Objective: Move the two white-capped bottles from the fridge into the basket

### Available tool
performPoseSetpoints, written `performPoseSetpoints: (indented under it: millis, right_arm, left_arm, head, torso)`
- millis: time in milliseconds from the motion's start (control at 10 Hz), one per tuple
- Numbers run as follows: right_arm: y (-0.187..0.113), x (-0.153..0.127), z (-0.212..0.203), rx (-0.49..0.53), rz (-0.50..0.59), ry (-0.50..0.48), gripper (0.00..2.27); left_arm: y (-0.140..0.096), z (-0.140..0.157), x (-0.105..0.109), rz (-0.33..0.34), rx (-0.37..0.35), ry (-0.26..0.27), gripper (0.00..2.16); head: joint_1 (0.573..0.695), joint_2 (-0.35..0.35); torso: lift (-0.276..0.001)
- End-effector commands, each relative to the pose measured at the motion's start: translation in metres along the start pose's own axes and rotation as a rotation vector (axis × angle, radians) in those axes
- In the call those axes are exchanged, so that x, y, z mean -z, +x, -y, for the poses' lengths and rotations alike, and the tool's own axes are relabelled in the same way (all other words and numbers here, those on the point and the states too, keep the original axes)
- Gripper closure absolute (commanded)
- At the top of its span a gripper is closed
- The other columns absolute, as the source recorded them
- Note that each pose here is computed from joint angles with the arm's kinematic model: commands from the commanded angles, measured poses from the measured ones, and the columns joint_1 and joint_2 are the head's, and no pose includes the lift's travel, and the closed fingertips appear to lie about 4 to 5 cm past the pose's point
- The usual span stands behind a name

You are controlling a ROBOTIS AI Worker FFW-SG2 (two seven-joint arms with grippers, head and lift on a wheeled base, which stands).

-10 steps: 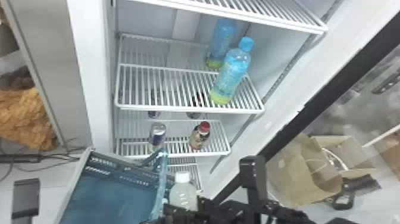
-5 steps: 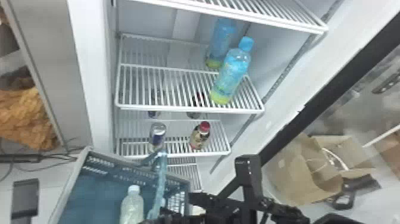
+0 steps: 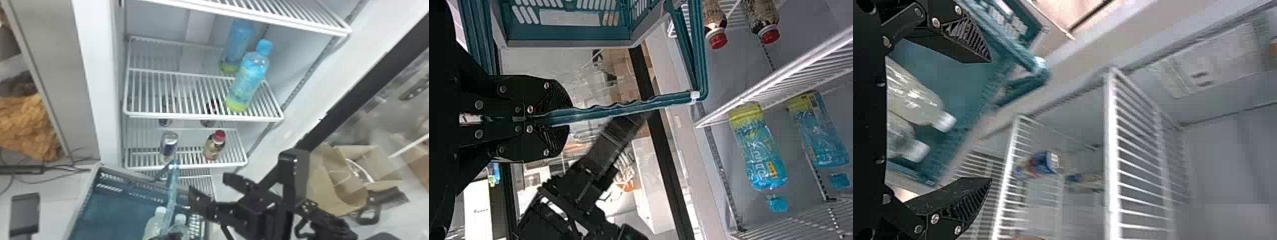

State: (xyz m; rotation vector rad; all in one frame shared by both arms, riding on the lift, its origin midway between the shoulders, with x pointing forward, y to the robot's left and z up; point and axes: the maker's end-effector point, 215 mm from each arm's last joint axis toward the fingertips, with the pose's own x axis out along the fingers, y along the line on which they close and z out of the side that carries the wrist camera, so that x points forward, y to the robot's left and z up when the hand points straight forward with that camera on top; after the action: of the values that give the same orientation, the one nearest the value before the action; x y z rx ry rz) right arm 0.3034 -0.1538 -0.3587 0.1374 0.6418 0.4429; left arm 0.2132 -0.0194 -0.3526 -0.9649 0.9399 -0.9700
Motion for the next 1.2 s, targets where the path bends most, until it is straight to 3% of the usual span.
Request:
performPoseSetpoints:
  millis: [0, 600, 1100]
  right_arm:
    - [-0.004, -0.033, 0.001, 0.012, 0.120, -0.036, 0.22]
    - [-0.031, -0.130, 0.019, 0.086, 0.566, -0.155, 0.11]
    - [-0.033, -0.117, 0.054, 0.236, 0.613, -0.158, 0.08]
  left_arm:
    - [0.000, 0.000, 0.000, 0.000, 0.000, 0.000, 1.19]
    - [0.001, 0.001, 0.000, -0.003, 0.003, 0.005, 1.19]
    - [0.002, 0.002, 0.000, -0.008, 0.005, 0.009, 1.19]
  head:
    - [0.695, -0.350]
    - [0.695, -0.350]
    - [0.695, -0.350]
  torso:
    - [0.000]
    - [0.000]
    - [0.000]
